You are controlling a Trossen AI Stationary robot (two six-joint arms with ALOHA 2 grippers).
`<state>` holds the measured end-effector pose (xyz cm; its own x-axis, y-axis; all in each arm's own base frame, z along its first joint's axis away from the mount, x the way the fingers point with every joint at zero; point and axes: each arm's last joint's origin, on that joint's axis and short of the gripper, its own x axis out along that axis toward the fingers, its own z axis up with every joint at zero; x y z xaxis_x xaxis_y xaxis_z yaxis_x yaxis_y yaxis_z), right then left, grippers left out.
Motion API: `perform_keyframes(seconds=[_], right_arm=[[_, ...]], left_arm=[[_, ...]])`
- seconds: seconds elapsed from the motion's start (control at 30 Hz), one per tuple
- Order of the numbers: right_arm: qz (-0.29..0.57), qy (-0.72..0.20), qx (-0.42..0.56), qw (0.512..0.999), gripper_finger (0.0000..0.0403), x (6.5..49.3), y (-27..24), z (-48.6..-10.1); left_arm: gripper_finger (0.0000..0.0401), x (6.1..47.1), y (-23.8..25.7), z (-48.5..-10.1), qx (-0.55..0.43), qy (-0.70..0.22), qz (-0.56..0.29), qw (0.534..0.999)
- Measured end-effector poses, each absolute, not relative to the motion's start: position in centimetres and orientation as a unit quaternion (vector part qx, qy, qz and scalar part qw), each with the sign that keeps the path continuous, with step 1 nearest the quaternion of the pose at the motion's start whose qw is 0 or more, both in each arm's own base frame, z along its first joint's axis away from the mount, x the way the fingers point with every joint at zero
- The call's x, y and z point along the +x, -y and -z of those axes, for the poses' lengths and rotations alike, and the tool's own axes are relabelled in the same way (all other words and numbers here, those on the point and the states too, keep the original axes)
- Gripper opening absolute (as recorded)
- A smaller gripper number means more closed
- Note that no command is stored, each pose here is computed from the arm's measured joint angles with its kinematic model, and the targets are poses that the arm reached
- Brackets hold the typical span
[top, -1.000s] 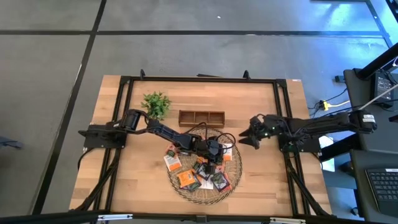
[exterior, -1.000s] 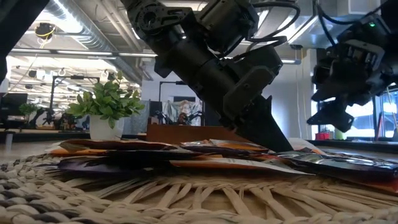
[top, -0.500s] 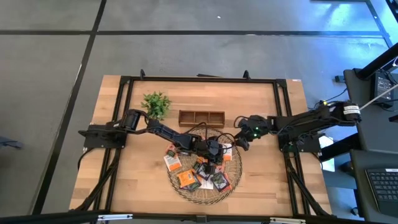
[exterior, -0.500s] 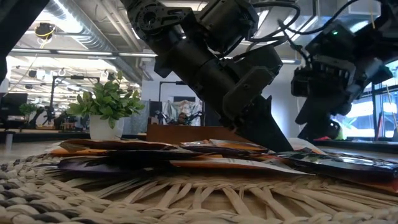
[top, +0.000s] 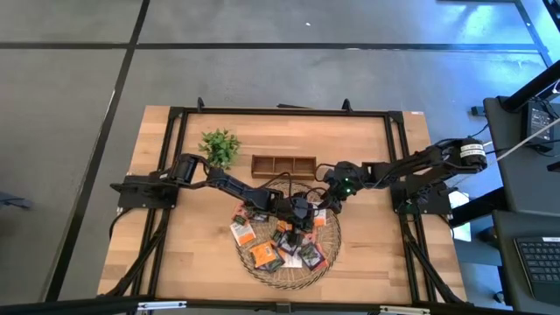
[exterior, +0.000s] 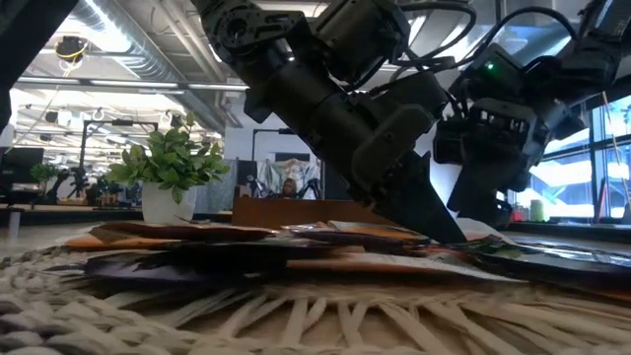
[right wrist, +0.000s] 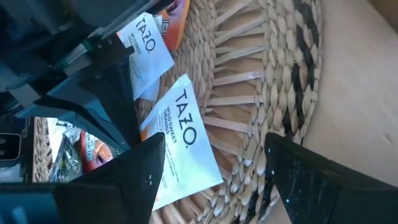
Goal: Pick & Place Tea
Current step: Put the white and orange tea bag into the right section of the wooden organizer
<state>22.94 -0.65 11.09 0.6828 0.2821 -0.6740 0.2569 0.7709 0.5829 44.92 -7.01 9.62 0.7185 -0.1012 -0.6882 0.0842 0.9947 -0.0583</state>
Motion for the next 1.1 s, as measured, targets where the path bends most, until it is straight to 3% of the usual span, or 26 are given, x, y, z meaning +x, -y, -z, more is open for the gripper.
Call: perform_keyframes(seconds=[0.6,1.1], right_arm=[[-0.053,-0.404,0.345,0.846,0.0123,22.62,0.33,-11.54],[-0.051,-0.402,0.345,0.847,0.0061,22.64,0.35,-11.56]], left_arm=[[0.0002,44.93,6.97,-9.62,-0.010,-0.372,0.047,0.927],[0.0003,44.93,6.98,-9.62,-0.010,-0.372,0.048,0.927]])
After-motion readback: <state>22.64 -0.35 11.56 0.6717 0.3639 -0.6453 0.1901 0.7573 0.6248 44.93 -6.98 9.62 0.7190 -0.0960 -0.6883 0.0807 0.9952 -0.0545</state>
